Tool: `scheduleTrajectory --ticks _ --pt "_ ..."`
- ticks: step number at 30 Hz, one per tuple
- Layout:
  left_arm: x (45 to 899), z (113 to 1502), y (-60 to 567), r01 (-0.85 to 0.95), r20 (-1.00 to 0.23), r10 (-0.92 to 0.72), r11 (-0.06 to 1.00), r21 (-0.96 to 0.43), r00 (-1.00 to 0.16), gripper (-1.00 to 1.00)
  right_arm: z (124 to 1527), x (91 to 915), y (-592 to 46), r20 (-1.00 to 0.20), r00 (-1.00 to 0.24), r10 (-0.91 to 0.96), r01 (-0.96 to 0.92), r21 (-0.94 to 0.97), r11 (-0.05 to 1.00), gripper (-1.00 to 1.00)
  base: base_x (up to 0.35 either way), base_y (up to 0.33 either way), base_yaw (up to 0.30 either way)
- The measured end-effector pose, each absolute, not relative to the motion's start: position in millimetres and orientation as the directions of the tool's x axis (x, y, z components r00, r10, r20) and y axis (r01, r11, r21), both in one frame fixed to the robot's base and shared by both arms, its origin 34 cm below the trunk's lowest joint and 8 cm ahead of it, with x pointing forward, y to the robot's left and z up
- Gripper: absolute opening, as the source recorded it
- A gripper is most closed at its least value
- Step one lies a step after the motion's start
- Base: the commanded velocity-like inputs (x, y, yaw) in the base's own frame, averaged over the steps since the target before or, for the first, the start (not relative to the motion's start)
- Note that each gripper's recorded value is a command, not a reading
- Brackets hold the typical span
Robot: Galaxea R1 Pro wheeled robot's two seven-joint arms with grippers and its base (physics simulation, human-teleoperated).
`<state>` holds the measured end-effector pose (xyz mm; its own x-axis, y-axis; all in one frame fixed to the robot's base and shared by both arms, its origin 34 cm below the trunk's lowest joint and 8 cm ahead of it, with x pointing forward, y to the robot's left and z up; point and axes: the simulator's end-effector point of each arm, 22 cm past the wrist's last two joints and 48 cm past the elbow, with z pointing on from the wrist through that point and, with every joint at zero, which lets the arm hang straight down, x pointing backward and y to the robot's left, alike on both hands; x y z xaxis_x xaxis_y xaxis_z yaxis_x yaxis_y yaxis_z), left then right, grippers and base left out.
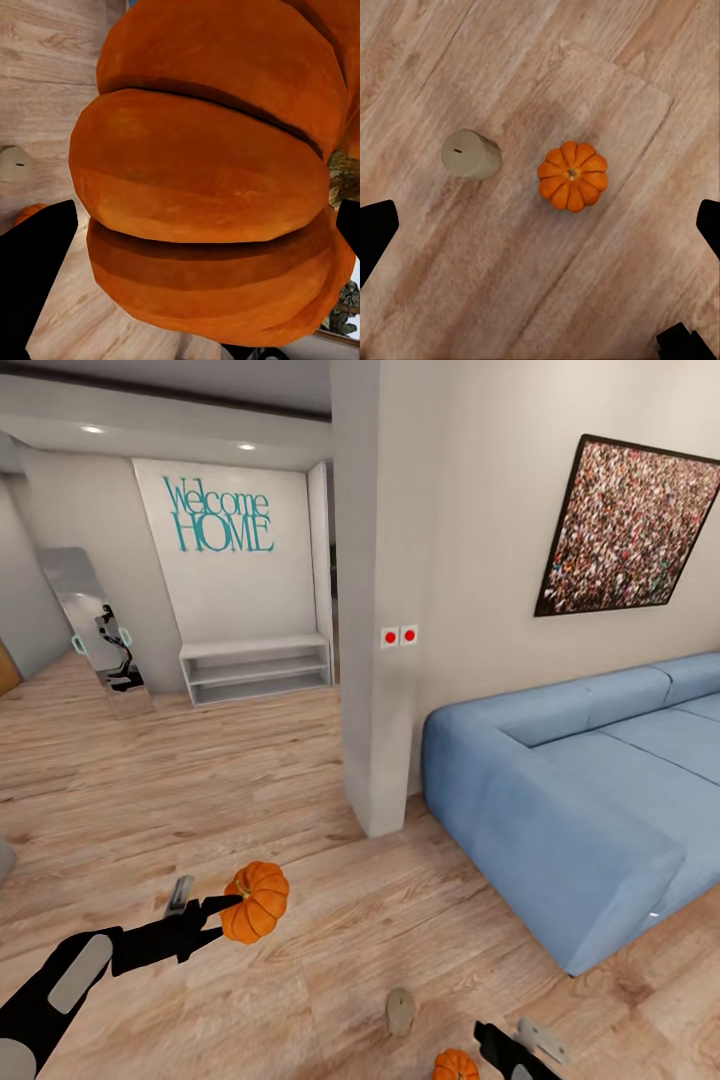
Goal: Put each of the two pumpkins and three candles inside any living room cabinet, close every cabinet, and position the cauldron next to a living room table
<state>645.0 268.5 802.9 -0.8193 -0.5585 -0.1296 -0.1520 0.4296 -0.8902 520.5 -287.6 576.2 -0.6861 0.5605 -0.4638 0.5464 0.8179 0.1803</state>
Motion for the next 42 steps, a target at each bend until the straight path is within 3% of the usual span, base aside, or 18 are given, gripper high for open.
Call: scheduleTrajectory --ticks 42 --pt "645.4 737.6 271.0 -0.153 -0.13 -0.561 0.429 -0.89 -0.818 -1.0 519.5 536.4 -304.5 -0.475 -0.644 0.6 0.531 0.287 0.797 1.0 0.0 0.0 0.0"
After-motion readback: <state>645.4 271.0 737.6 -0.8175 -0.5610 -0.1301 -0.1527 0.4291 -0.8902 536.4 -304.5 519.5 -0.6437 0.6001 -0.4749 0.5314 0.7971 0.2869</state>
